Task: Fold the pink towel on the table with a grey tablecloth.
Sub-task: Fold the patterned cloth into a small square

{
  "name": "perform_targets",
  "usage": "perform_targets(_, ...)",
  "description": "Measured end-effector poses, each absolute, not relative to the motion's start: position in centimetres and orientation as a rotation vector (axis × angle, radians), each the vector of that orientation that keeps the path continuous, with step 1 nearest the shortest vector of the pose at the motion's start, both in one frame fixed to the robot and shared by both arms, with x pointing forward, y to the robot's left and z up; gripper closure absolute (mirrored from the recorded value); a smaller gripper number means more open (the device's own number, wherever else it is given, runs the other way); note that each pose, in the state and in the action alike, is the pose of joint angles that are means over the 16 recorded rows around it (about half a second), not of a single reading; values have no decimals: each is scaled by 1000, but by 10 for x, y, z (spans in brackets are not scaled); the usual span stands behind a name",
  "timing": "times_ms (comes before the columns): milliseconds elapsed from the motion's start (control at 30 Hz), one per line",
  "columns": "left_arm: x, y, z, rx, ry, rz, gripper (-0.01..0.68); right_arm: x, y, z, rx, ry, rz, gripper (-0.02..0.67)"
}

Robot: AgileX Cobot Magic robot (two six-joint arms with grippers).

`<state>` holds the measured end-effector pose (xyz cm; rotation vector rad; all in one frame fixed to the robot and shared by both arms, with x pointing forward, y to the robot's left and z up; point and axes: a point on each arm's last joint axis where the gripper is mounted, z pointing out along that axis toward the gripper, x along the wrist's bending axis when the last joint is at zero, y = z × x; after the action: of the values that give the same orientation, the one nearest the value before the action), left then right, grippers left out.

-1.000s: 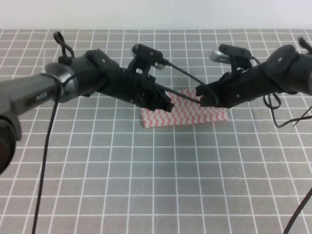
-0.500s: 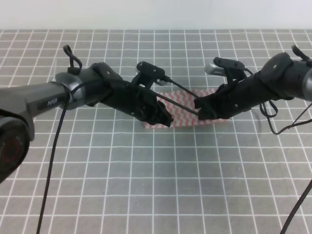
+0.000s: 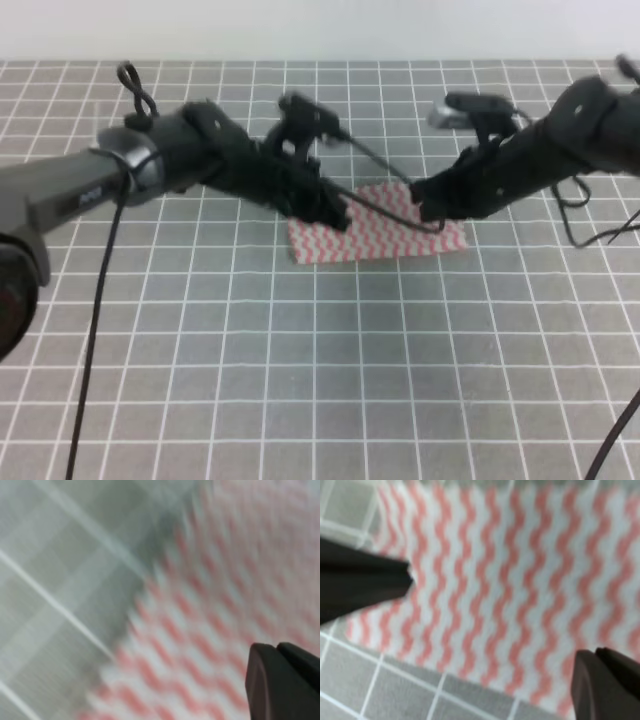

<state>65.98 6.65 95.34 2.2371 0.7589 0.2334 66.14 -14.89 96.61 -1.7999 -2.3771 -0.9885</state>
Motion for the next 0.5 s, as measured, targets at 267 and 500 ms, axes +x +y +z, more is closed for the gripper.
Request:
perform_targets(267, 671, 69, 963, 2197, 763, 331, 673, 669, -166, 986, -1820, -2417, -971, 664)
perform_targets(500, 677, 71, 945, 2213, 792, 321, 673, 671, -176, 987, -1840, -2441, -919, 590)
